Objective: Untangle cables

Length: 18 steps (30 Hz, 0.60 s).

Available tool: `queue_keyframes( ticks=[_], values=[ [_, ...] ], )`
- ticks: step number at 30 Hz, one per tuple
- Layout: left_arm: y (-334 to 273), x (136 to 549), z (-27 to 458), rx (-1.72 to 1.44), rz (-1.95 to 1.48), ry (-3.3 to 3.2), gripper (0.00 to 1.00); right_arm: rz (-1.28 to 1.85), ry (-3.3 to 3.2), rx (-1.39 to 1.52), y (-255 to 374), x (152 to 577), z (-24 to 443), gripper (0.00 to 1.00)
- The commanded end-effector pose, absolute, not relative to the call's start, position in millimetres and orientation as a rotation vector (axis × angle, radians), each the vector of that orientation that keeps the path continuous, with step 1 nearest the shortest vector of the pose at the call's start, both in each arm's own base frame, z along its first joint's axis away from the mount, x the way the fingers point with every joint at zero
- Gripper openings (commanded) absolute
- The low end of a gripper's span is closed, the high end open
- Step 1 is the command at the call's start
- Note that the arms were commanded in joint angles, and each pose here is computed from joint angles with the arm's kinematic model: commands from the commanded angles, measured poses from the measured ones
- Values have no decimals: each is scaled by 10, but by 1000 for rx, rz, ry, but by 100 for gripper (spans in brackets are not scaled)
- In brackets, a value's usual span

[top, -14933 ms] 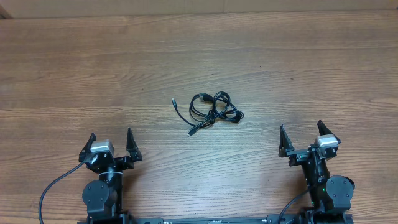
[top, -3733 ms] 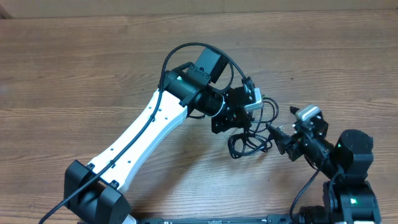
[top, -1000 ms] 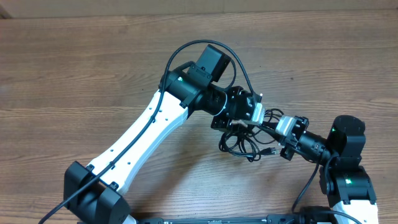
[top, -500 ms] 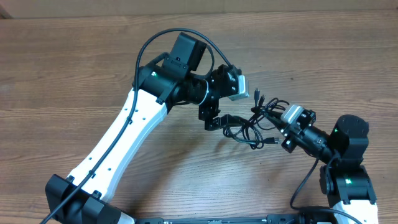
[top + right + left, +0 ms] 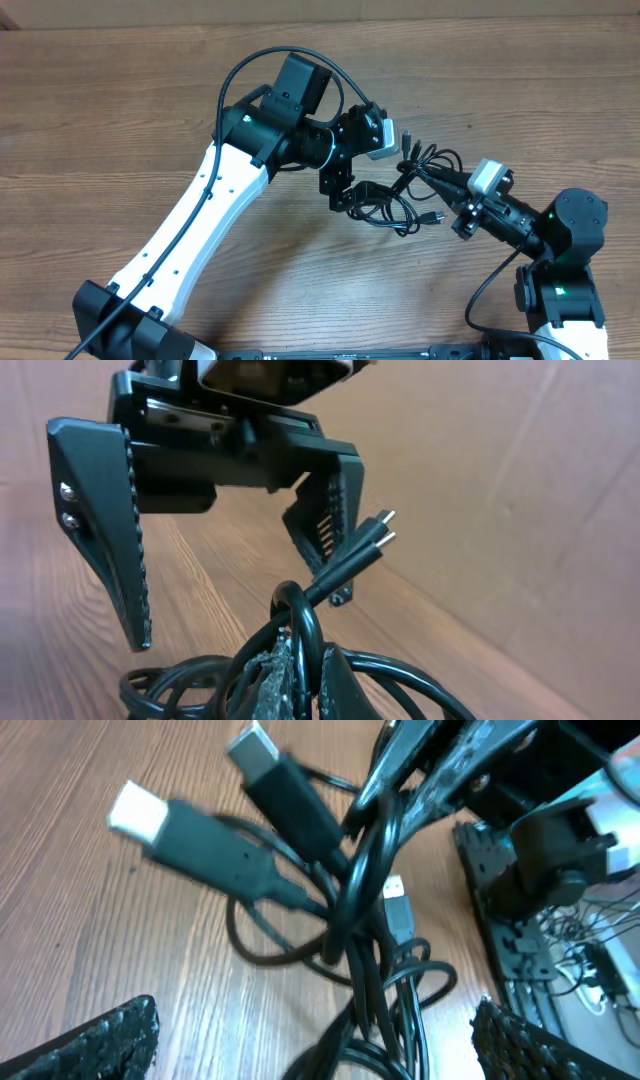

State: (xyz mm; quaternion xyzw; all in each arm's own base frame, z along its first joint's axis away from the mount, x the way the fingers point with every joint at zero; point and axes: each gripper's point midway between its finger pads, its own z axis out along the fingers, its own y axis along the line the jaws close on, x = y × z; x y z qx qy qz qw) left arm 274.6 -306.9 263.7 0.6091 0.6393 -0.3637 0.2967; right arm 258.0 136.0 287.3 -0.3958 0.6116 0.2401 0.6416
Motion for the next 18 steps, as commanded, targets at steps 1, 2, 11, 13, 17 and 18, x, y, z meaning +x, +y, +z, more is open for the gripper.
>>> queue_keyframes(
  ticks=[1,2,11,13,17,18],
  values=[
    [-3143,2634,2931,1604,-1067,1582,100,583,1355,-915,1408,2518,3029,4],
    [-3155,2630,2954,1603,-1075,1565,100,588,1352,-920,1415,2508,3030,4],
    [-3214,2572,3041,1608,-1122,1499,71,608,1341,-937,1439,2471,3032,4],
    [-3214,2571,3039,1608,-1123,1500,45,608,1341,-937,1439,2471,3032,4],
    [-3214,2572,3040,1608,-1122,1500,23,608,1341,-937,1439,2471,3032,4],
    [-3214,2572,3039,1609,-1122,1500,15,608,1341,-937,1439,2471,3032,4]
  ],
)
